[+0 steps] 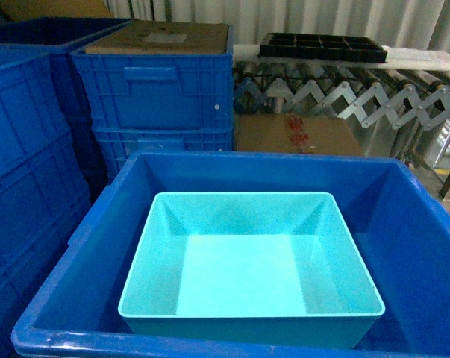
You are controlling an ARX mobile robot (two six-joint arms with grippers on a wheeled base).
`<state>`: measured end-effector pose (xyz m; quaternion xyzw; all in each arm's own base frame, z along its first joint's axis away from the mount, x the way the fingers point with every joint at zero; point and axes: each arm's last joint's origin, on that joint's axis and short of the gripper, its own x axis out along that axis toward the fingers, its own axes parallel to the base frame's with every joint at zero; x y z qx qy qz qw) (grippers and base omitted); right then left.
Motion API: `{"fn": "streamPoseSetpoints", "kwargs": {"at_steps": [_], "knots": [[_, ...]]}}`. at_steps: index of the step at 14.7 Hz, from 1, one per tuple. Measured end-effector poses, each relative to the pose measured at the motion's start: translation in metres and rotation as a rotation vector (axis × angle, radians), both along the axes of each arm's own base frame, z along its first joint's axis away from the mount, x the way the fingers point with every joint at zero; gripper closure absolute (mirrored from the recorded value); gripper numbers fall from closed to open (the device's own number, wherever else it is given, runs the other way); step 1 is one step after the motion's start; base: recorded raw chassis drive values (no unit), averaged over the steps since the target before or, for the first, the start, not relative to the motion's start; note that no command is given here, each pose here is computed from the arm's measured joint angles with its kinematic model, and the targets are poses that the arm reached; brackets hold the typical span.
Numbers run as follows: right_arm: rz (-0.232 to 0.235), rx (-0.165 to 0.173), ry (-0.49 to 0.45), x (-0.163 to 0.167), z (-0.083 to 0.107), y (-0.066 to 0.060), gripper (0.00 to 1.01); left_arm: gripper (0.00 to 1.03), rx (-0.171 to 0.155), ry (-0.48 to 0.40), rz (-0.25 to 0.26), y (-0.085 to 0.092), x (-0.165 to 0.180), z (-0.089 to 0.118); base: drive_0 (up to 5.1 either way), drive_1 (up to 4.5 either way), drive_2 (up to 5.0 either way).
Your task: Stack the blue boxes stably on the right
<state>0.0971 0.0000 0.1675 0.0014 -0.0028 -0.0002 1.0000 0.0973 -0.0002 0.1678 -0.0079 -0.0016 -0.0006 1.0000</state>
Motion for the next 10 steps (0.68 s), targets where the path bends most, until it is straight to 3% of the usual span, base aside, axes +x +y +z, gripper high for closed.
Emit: {"fn": "streamPoseSetpoints", "kwargs": {"at_steps": [4,5,10], "knots": [[0.0,0.0,0.0,0.0,0.0,0.0,0.09,0.2,0.0,0.0,0.0,0.0,0.0,0.0,0.0,0.0,0.0],[0.0,0.0,0.0,0.0,0.0,0.0,0.02,0.06,0.0,0.0,0.0,0.0,0.0,0.0,0.0,0.0,0.0],[0.0,0.0,0.0,0.0,0.0,0.0,0.03,0.05,0.001,0.0,0.0,0.0,0.0,0.0,0.0,0.0,0.0]]}}
